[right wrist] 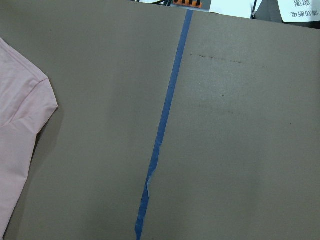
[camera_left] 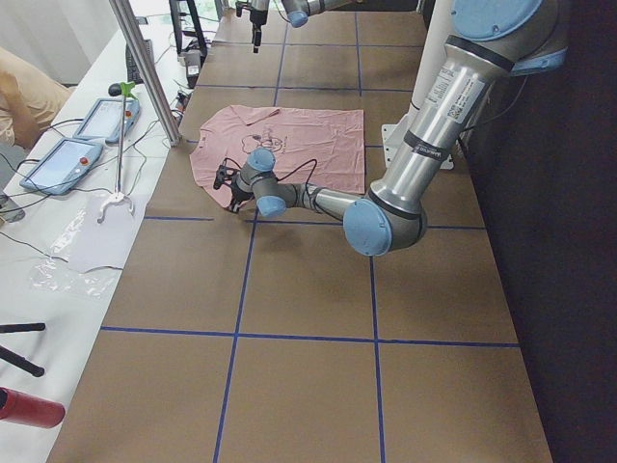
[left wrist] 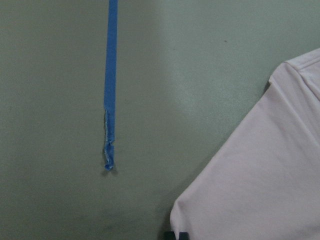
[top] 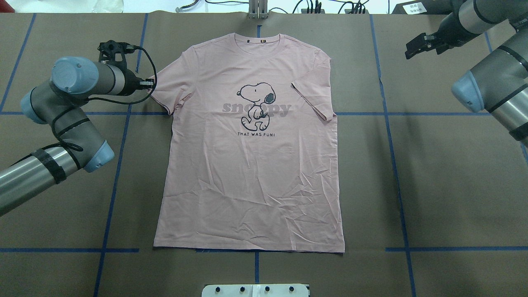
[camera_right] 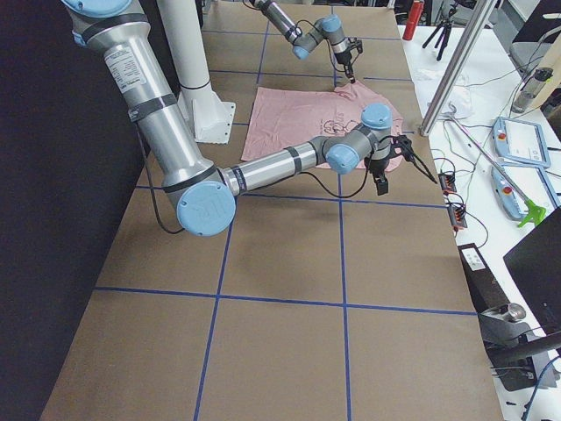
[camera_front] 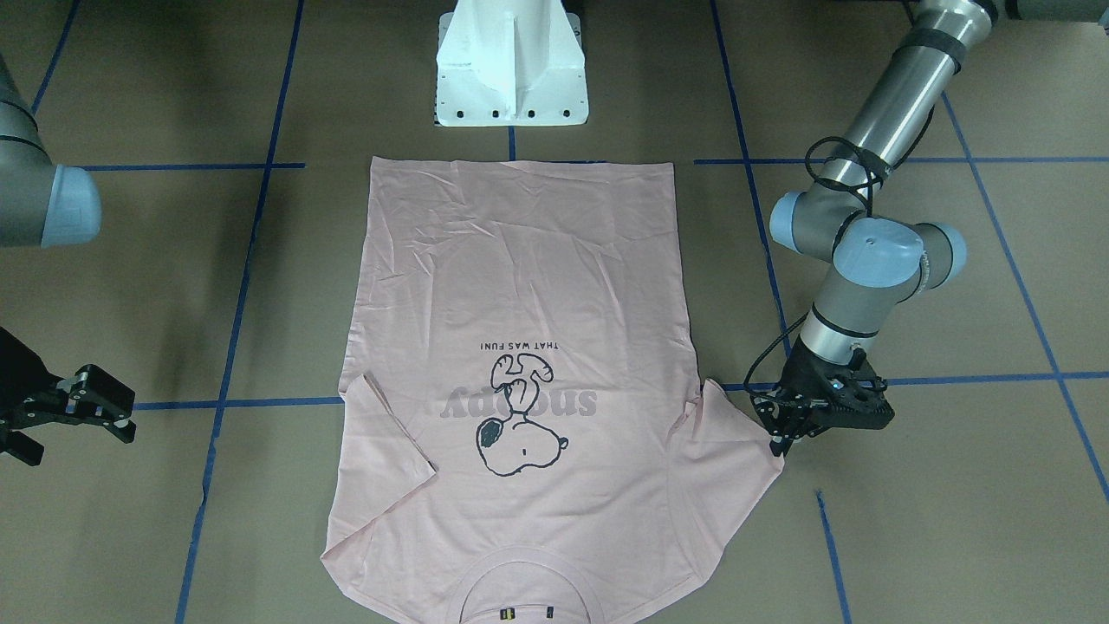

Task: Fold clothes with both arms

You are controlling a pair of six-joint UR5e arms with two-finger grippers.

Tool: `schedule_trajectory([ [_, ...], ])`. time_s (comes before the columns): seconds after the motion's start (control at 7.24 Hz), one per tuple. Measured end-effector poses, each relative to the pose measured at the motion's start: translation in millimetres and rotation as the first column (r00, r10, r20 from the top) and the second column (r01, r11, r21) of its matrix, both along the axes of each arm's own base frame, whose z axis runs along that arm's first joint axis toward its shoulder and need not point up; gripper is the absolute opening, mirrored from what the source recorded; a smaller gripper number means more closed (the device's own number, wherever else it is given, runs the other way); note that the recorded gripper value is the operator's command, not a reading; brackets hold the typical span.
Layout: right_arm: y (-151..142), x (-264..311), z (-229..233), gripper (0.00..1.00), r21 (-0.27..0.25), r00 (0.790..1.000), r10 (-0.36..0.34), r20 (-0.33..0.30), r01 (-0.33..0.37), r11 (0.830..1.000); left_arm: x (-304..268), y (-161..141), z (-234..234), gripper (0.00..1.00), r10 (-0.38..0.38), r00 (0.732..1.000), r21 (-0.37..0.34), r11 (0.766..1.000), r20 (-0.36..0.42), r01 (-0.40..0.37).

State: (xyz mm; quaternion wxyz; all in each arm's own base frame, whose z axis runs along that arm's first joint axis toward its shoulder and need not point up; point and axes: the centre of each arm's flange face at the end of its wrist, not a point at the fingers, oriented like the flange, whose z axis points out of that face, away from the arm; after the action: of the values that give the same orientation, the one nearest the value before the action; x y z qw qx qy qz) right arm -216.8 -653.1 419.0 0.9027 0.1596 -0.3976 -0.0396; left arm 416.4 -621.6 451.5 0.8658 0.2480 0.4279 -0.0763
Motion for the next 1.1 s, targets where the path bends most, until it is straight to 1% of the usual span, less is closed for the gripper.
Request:
schedule_trajectory([
  [0.28, 0.1, 0.0, -0.3, 1.0, 0.0, 1.0, 0.001, 0.001, -0.001, 1.0, 0.2, -0.1, -35.7, 0.0, -0.001, 1.0, 0.001, 1.0, -0.008, 0.001],
  [0.41, 0.2, 0.1, -0.6, 1.0, -0.001, 1.0, 0.002, 0.001, -0.002, 1.0, 3.5, -2.7, -64.1, 0.0, -0.005, 1.0, -0.021, 1.0, 0.003, 0.005],
  [0.69, 0.3, -0.6, -0.3, 1.0, -0.002, 1.0, 0.001, 0.001, -0.001, 1.0, 32.2, -5.9, -127.1, 0.0, -0.039, 0.999, -0.127, 0.991, 0.027, 0.042],
  [0.83, 0.3, -1.2, -0.3, 1.0, -0.002, 1.0, 0.001, 0.0, -0.001, 1.0, 52.6, -5.2, -154.9, 0.0, -0.058, 0.997, -0.17, 0.983, 0.048, 0.065],
  [0.97, 0.3, -1.6, -0.6, 1.0, -0.001, 1.0, 0.0, 0.001, 0.0, 1.0, 73.2, -5.6, -173.3, 0.0, -0.071, 0.995, -0.204, 0.975, 0.064, 0.082],
  [1.1, 0.4, -2.7, -0.6, 1.0, -0.001, 1.0, -0.001, 0.0, 0.001, 1.0, 92.0, -9.1, -183.3, 0.06, -0.079, 0.994, -0.228, 0.969, 0.078, 0.095],
])
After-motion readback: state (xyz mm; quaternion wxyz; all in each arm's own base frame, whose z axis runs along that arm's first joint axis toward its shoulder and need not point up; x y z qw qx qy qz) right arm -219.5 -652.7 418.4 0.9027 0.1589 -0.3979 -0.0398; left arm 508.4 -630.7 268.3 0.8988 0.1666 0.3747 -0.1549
